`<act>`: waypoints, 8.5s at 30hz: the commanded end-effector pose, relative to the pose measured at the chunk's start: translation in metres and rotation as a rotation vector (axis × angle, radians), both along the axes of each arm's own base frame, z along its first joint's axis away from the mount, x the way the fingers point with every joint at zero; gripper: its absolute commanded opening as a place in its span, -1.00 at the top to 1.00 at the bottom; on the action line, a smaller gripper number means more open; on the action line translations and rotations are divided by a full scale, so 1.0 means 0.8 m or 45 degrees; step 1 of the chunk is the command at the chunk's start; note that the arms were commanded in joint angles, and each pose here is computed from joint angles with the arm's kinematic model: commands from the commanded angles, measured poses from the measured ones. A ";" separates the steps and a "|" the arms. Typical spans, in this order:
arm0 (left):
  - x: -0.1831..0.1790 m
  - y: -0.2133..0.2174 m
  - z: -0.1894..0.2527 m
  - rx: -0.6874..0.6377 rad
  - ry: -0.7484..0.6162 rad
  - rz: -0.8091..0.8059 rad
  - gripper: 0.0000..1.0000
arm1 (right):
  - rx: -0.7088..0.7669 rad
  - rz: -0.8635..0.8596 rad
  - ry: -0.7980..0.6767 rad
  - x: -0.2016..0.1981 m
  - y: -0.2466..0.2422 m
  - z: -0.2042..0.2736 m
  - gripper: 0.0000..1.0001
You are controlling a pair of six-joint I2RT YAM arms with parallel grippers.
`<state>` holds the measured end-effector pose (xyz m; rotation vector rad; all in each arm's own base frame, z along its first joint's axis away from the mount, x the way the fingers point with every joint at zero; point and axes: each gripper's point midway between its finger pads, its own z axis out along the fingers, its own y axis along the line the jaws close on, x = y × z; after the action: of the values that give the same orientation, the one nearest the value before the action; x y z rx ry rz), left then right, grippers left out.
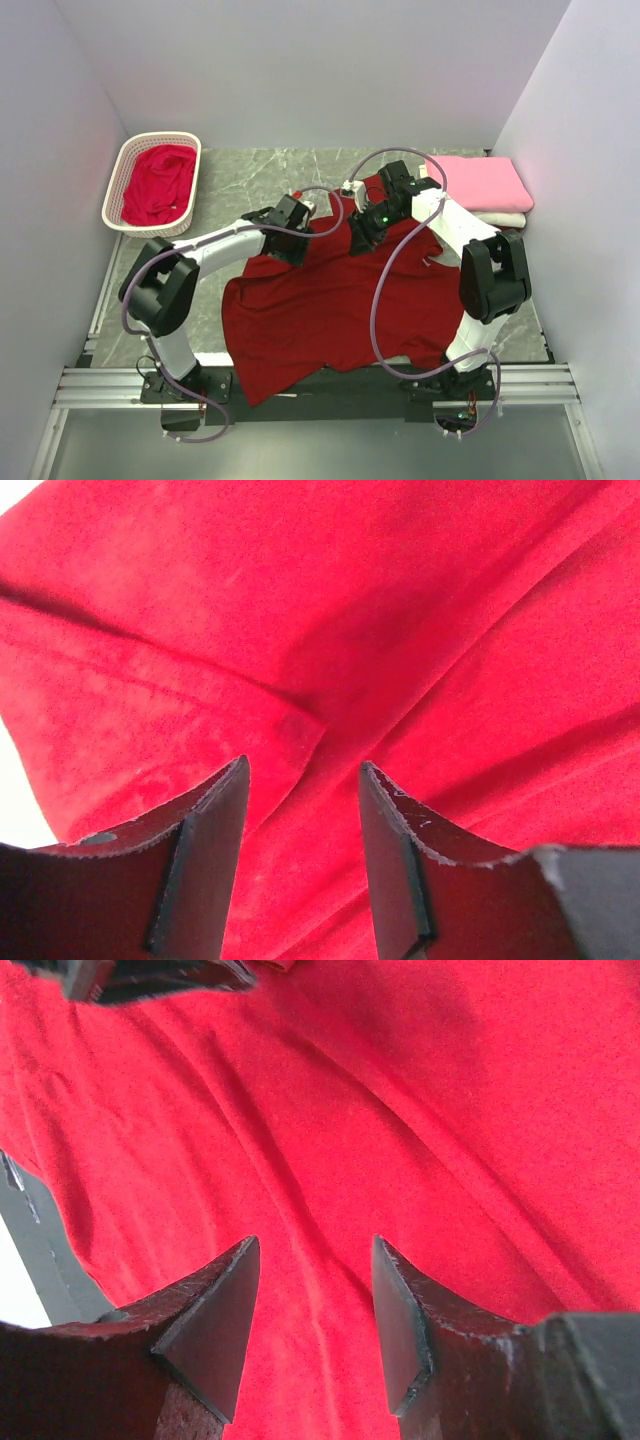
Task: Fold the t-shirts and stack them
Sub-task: Flatten the tshirt out
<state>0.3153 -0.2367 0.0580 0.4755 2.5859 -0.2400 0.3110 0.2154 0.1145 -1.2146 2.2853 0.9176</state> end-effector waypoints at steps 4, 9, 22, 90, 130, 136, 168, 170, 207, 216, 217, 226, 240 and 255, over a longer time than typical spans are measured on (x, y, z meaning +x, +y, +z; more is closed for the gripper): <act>0.016 -0.021 0.003 0.037 -0.050 0.038 -0.04 | 0.033 0.023 -0.006 0.002 0.003 0.010 -0.12; 0.023 -0.017 -0.007 0.112 -0.060 0.079 0.02 | 0.038 0.030 0.001 0.000 0.003 0.010 -0.13; 0.026 -0.006 -0.017 0.233 -0.077 0.104 0.46 | 0.056 0.050 0.021 -0.004 0.005 0.013 -0.13; 0.027 0.220 0.126 -0.290 -0.449 0.627 -0.68 | -0.173 -0.902 -0.403 0.408 -0.130 -0.048 -0.19; 0.026 0.224 0.121 -0.257 -0.443 0.624 -0.66 | -0.119 -0.862 -0.314 0.378 -0.142 -0.002 -0.15; 0.028 0.220 0.121 -0.269 -0.438 0.612 -0.65 | 0.019 -1.059 -0.115 0.385 -0.147 -0.025 -0.08; 0.028 0.220 0.117 -0.264 -0.427 0.611 -0.65 | 0.367 -1.441 0.303 0.414 -0.144 -0.063 0.06; 0.028 0.220 0.119 -0.265 -0.431 0.611 -0.65 | 0.341 -1.458 0.310 0.412 -0.144 -0.071 0.07; 0.023 0.216 0.127 -0.297 -0.451 0.594 -0.65 | 0.069 -1.398 0.516 0.341 -0.133 -0.118 0.21; 0.022 0.215 0.128 -0.303 -0.450 0.589 -0.65 | -0.010 -1.410 0.363 0.342 -0.155 -0.100 0.85; 0.022 0.214 0.129 -0.306 -0.453 0.585 -0.65 | -0.034 -1.398 0.373 0.335 -0.157 -0.105 0.87; 0.020 0.212 0.135 -0.328 -0.469 0.572 -0.65 | -0.154 -1.298 0.414 0.274 -0.167 -0.114 0.93; 0.019 0.212 0.138 -0.329 -0.479 0.566 -0.66 | -0.077 -1.390 0.352 0.320 -0.191 -0.092 0.35; 0.020 0.213 0.135 -0.321 -0.470 0.571 -0.65 | 0.024 -1.403 0.364 0.350 -0.177 -0.100 0.22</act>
<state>0.3277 -0.0671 0.1561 -0.1640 2.2311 -0.2832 0.5798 0.0661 0.0303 0.2803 2.6125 0.6196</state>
